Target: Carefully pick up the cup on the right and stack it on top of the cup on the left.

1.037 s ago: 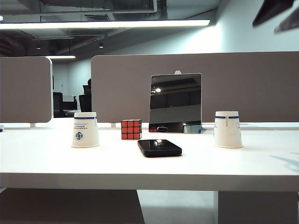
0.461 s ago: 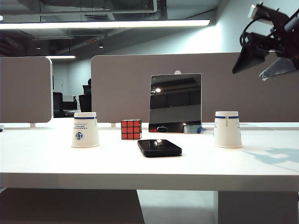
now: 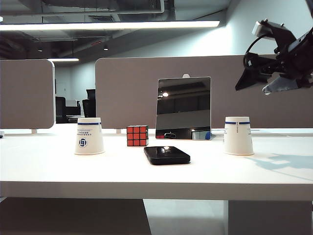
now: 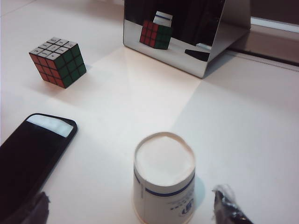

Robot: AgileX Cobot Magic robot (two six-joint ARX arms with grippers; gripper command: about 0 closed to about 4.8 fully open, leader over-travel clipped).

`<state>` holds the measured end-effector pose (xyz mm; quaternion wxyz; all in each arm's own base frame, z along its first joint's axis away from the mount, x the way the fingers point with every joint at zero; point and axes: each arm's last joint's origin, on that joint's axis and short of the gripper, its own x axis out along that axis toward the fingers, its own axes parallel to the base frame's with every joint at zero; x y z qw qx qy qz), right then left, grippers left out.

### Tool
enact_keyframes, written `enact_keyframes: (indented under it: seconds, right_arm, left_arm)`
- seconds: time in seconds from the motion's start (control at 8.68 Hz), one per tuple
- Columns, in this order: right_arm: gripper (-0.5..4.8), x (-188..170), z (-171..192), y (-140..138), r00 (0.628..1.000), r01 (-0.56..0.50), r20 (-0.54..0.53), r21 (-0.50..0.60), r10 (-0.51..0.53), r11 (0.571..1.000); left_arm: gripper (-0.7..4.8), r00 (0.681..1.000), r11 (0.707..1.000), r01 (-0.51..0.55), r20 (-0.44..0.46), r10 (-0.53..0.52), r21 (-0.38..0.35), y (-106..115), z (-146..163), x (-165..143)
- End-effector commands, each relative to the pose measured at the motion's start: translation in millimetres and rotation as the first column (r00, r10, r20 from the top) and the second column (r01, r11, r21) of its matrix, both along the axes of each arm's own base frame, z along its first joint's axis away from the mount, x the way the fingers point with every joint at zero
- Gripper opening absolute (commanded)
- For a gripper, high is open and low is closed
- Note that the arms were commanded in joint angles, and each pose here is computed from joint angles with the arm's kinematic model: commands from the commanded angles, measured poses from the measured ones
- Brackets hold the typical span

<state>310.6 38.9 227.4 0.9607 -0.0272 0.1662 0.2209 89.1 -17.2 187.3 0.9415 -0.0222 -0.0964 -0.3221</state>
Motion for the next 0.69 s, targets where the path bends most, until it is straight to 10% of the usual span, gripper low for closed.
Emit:
enact_keyframes:
  seconds: [0.12, 0.69]
  right_arm:
    - [4.79, 18.7, -26.5, 4.1, 1.0, -0.026, 0.015, 0.006, 0.026, 1.0]
    - [4.79, 38.5, -52.7, 6.1, 0.993, -0.027, 0.112, 0.014, 0.025, 1.0]
  left_arm:
    - [0.61, 1.0, 1.0, -0.001, 0.015, 0.001, -0.004, 0.0, 2.1, -0.5]
    - [0.61, 1.0, 1.0, -0.002, 0.015, 0.002, -0.004, 0.0, 2.0, -0.5]
